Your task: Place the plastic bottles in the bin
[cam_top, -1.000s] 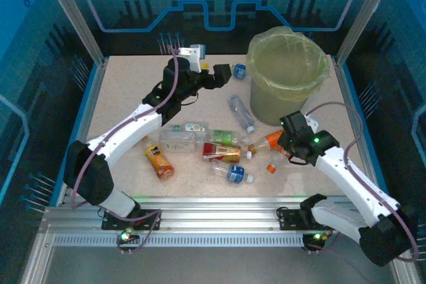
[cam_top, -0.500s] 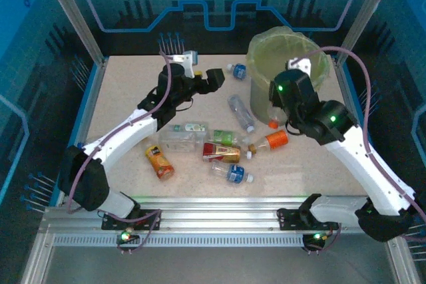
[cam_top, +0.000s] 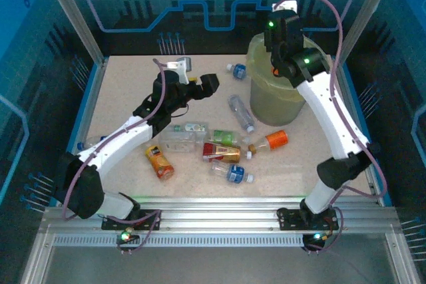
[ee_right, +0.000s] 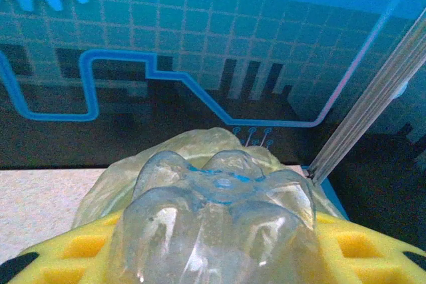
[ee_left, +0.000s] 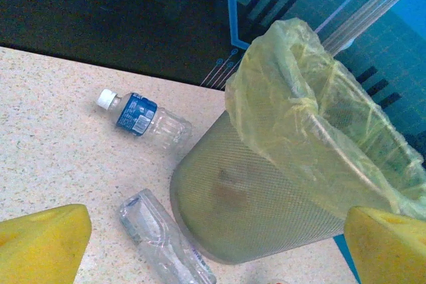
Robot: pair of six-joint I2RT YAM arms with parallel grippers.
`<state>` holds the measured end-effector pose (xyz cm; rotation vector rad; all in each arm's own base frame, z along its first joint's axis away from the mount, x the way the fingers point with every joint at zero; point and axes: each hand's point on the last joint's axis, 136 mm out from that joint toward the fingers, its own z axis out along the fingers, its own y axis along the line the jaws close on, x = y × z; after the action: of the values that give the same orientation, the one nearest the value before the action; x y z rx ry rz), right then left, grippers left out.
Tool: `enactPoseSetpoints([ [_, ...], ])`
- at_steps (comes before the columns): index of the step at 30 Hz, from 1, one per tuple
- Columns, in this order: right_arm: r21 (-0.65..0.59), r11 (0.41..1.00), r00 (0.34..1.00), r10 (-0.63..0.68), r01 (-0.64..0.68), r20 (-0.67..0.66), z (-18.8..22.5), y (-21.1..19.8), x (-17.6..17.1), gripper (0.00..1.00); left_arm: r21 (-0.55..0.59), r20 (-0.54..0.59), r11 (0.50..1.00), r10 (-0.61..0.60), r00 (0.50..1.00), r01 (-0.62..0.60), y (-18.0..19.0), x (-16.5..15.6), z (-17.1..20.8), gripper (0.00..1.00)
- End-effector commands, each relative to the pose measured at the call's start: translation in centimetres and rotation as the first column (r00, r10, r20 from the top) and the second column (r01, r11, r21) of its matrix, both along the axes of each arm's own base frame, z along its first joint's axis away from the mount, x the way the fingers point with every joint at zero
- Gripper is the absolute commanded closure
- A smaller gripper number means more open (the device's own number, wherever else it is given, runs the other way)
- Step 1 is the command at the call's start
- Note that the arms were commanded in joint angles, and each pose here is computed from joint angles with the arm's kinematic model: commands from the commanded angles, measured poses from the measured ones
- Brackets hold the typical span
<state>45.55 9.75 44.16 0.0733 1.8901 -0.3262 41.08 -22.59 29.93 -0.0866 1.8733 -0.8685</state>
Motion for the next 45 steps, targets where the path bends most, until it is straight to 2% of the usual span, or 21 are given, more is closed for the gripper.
enactPoseSetpoints([
  [1,-0.042,0.997,0.998,-0.065,0.066,0.009,0.3,-1.4,1.6,0.78,-0.073,0.034,0.997,0.004,0.999,-0.001,0.7,-0.6,1.7,0.01],
  [11,-0.096,0.988,0.986,-0.131,0.121,-0.103,-5.9,-1.9,4.5,0.75,-0.127,0.029,0.992,0.020,0.999,-0.016,2.3,-0.9,1.6,0.01],
  [29,-0.144,0.978,0.940,-0.185,0.149,-0.286,-15.7,-1.9,6.2,0.57,-0.146,0.046,0.989,0.012,0.999,-0.005,2.9,-1.5,1.6,0.01],
  [37,-0.106,0.976,0.913,-0.215,0.189,-0.346,-18.2,-3.7,6.0,0.38,-0.139,0.040,0.990,0.027,0.999,-0.021,3.4,-1.6,1.3,0.01],
  [45,-0.057,0.973,0.907,-0.229,0.223,-0.355,-18.0,-5.1,5.3,0.19,-0.132,0.042,0.991,0.043,0.998,-0.037,4.0,-1.7,1.3,0.01],
])
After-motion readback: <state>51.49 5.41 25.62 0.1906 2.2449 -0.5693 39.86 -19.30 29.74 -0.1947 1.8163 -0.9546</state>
